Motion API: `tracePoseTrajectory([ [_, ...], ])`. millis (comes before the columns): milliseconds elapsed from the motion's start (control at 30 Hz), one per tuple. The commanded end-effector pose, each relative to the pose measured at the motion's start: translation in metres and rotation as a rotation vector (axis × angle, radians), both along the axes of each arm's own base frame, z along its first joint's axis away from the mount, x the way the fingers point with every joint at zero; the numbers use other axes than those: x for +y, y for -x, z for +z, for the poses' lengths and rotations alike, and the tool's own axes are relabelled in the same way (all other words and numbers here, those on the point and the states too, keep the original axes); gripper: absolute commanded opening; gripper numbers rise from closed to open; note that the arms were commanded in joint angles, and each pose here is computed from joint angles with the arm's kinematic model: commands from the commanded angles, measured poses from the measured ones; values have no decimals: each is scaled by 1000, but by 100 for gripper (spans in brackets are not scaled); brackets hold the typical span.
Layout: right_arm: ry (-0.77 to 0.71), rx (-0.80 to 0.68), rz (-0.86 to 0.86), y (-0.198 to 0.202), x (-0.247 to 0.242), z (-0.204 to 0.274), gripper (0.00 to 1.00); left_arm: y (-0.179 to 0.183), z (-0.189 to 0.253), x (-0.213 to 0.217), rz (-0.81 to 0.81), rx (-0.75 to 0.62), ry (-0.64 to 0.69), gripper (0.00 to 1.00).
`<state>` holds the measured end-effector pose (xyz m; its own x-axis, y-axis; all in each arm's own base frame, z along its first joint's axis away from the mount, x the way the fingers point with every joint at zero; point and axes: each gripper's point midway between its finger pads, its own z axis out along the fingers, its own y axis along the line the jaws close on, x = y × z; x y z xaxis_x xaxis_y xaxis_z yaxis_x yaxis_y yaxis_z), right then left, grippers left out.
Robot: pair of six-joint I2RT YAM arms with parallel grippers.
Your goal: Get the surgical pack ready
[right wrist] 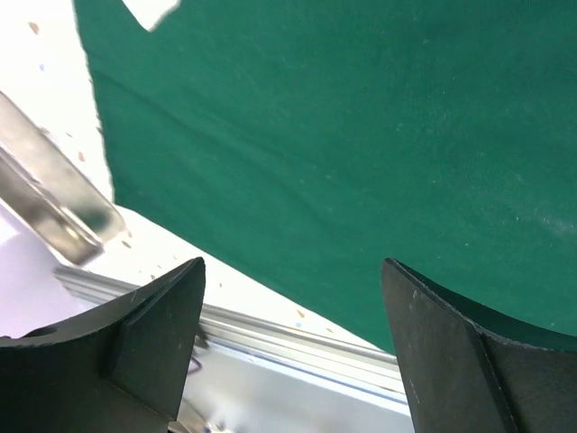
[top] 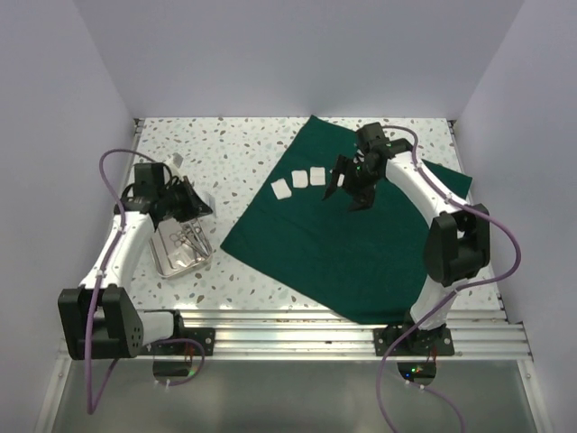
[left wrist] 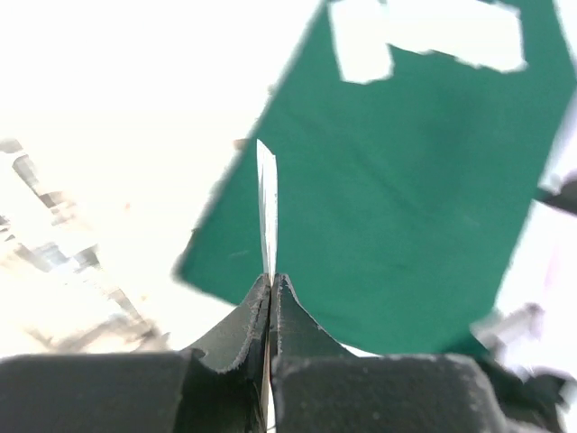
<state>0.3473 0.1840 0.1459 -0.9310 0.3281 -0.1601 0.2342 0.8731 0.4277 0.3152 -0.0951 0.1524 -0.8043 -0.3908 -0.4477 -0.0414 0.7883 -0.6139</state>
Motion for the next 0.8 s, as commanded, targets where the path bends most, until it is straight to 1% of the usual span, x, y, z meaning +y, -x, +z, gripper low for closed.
tracePoseTrajectory([
  [0,-8,44,96,12,5,-14,82,32,-30,58,148,160,-237,0],
  [33,-12,46,112,13,6,-16,82,33,-27,67,177,159,-272,0],
  [67,-14,44,117,13,6,-18,82,36,-29,86,244,178,-339,0],
  [133,-22,49,138,14,8,-22,82,43,-34,109,320,231,-414,0],
  [267,-25,64,170,18,8,-26,82,51,-41,147,442,293,-453,0],
  [333,-29,66,187,19,9,-26,82,54,-48,154,448,313,-462,0],
  [500,-51,82,205,24,11,-28,83,63,-70,164,470,331,-362,0],
  [533,-53,80,209,25,12,-28,83,59,-71,161,452,317,-314,0],
  [767,-63,85,216,26,13,-32,83,49,-85,158,399,323,-217,0],
])
